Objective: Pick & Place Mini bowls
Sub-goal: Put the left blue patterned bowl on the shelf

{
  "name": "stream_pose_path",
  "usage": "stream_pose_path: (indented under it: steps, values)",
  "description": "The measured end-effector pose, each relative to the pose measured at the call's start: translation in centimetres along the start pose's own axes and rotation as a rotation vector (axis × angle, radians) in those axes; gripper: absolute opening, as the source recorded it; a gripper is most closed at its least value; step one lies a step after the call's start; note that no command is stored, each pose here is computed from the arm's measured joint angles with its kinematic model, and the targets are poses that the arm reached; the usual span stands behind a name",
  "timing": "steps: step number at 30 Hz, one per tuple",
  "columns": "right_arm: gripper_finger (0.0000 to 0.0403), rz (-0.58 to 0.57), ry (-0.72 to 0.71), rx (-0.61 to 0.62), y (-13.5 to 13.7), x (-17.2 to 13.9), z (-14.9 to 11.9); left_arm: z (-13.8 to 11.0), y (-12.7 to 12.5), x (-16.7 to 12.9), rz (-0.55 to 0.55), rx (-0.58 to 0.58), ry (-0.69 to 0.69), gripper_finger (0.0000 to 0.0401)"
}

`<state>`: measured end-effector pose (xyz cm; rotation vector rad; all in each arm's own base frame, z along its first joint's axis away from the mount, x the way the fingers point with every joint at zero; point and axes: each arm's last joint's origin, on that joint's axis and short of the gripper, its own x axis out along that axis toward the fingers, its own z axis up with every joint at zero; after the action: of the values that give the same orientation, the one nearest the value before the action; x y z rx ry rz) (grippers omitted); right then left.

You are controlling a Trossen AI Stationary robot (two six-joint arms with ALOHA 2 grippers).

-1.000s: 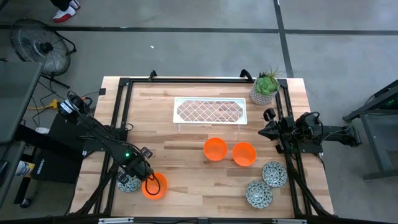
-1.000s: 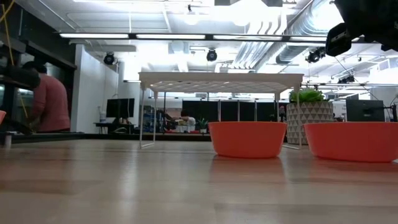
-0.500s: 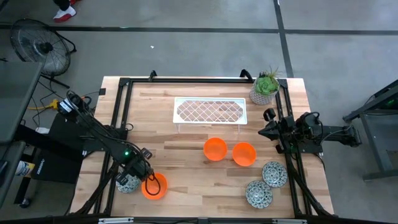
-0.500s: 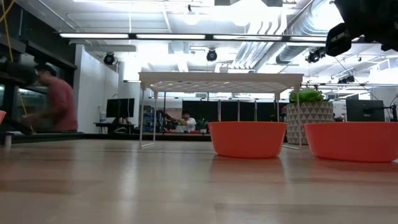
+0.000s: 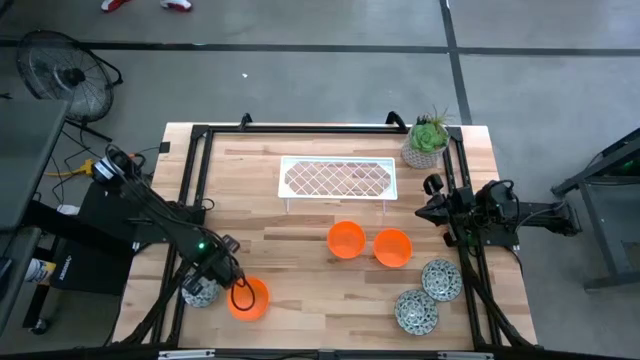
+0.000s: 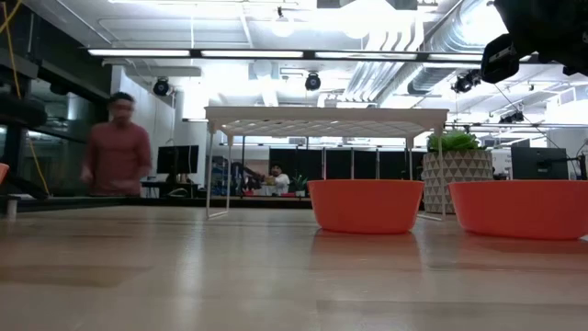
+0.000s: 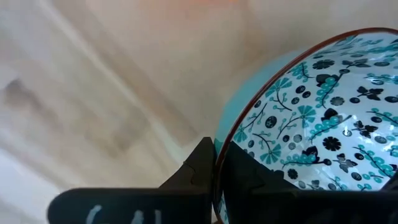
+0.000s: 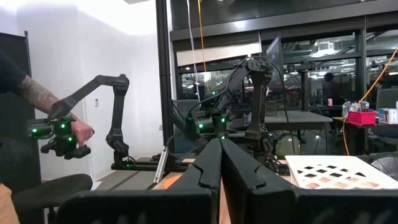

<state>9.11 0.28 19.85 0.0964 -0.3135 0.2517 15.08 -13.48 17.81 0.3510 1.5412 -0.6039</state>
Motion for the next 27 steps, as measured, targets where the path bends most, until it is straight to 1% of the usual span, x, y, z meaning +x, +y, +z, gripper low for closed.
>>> stream_pose_path:
  steps: [4, 9, 14, 19, 23, 27]
  values:
    - [0.0000, 0.000, 0.000, 0.000, 0.0, 0.0, 0.0, -0.8, 0.0, -0.8, 0.008, -0.038, -0.006, 0.0005]
    - [0.0000, -0.001, 0.004, 0.001, 0.0, 0.0, -0.1, -1.4, 0.0, -2.2, 0.035, -0.118, -0.093, 0.0005]
    - [0.0000, -0.001, 0.005, 0.001, 0.0, 0.0, -0.1, -2.0, 0.0, -3.4, 0.072, -0.272, -0.179, 0.0005]
    - [0.0000, -0.001, 0.005, 0.002, 0.0, 0.0, -0.1, -2.4, 0.1, -4.3, 0.074, -0.428, -0.264, 0.0005]
    - [0.0000, -0.001, 0.005, 0.001, 0.0, 0.0, -0.1, -2.4, 0.9, -4.9, 0.056, -0.558, -0.326, 0.0005]
    - [0.0000, -0.001, 0.006, 0.002, 0.0, 0.0, -0.1, -2.2, 2.2, -6.0, 0.066, -0.649, -0.406, 0.0004]
